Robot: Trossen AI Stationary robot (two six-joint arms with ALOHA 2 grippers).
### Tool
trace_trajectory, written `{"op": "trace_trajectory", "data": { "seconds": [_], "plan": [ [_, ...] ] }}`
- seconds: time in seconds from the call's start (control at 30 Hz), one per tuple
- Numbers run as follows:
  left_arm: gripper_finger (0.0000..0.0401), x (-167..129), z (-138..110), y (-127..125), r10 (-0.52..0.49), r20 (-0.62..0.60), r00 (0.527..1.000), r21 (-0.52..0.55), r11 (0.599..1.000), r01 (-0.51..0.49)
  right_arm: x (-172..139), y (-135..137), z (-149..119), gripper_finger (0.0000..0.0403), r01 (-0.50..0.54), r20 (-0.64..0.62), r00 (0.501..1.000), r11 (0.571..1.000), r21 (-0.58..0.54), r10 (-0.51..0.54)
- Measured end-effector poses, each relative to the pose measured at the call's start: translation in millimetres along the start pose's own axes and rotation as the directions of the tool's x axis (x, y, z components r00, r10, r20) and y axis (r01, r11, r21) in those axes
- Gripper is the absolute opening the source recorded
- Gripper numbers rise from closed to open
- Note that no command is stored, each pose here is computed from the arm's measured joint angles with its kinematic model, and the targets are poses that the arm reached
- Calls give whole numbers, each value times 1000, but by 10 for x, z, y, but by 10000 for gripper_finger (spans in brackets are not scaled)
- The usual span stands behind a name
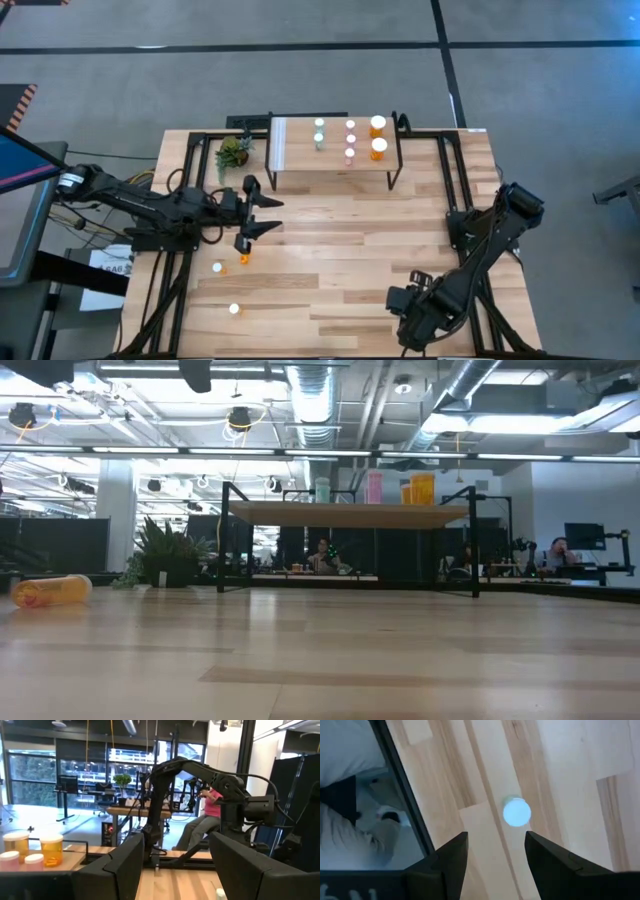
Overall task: Pick and place medicine bottles onto shelf by color
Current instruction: Put the middle small orange pill bottle on the shelf
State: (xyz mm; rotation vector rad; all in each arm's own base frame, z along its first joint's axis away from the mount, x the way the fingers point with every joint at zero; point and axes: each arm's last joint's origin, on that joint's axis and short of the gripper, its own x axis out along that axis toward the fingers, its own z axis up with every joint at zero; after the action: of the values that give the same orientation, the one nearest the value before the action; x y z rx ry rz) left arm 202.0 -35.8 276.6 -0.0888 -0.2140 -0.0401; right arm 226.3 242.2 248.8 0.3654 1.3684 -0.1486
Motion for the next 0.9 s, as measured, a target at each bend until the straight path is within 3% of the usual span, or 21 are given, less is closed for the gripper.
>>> {"op": "trace_trajectory", "data": {
  "seconds": [0.43, 0.9],
  "plan": [
    [212, 0, -16, 5, 9, -17, 1000, 67, 998, -8, 385, -182, -27, 219, 26, -6, 1000, 1000, 2, -26],
    [212, 0, -21, 6, 10, -21, 1000, 66, 998, -9, 450, -242, -10, 219, 45, -2, 999, 999, 11, -45]
  ]
}}
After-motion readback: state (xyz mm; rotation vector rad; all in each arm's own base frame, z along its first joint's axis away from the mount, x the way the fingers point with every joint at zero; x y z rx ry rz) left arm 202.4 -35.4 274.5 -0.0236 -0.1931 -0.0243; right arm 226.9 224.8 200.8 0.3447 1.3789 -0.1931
